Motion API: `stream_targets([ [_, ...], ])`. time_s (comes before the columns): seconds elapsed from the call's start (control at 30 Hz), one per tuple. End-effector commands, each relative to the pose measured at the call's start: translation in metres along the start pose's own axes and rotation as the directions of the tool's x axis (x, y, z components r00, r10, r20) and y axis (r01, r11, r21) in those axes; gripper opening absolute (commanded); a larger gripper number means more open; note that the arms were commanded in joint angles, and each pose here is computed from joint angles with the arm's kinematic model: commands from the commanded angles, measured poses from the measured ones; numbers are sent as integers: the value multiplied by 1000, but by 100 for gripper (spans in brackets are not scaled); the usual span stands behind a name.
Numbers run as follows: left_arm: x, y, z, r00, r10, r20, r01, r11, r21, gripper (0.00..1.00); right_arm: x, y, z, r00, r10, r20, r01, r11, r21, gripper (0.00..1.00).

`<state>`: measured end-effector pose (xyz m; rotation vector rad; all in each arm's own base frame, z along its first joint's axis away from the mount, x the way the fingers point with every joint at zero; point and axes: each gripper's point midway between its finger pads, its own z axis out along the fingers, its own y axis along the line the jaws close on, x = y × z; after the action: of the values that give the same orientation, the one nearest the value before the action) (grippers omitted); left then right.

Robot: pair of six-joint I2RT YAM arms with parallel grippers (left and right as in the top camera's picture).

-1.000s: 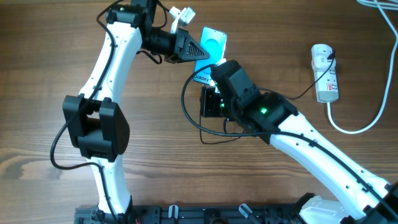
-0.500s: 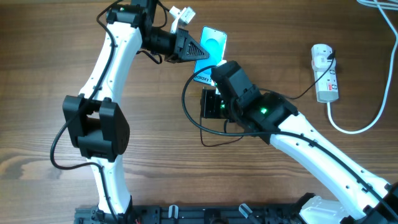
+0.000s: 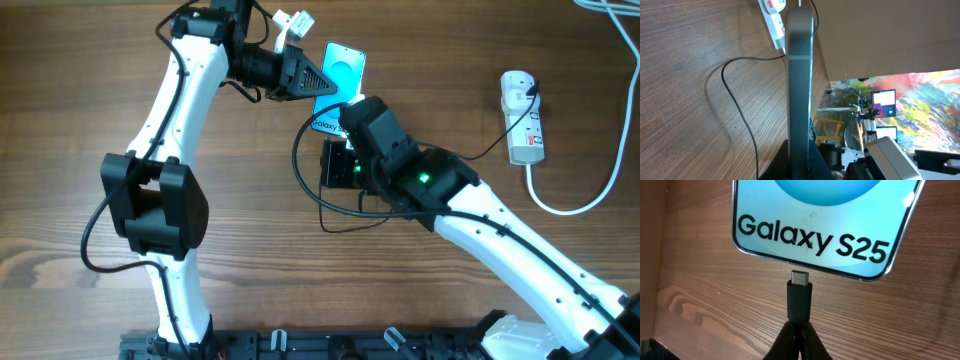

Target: Plug charger to phone and switch on socket

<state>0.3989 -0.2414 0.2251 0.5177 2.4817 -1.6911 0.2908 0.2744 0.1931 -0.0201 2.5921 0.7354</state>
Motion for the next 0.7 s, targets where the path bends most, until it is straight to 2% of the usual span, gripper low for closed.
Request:
stream_targets([
  [0.0,-3,-25,-8,998,57,25,-58,997,46,4,-6,2,1,1000,9,16,-9,1000,3,5],
  [0.67,-2,-25,-8,998,50,22,-51,998,46,4,-6,-3,9,999,31,12,-31,999,26,4],
])
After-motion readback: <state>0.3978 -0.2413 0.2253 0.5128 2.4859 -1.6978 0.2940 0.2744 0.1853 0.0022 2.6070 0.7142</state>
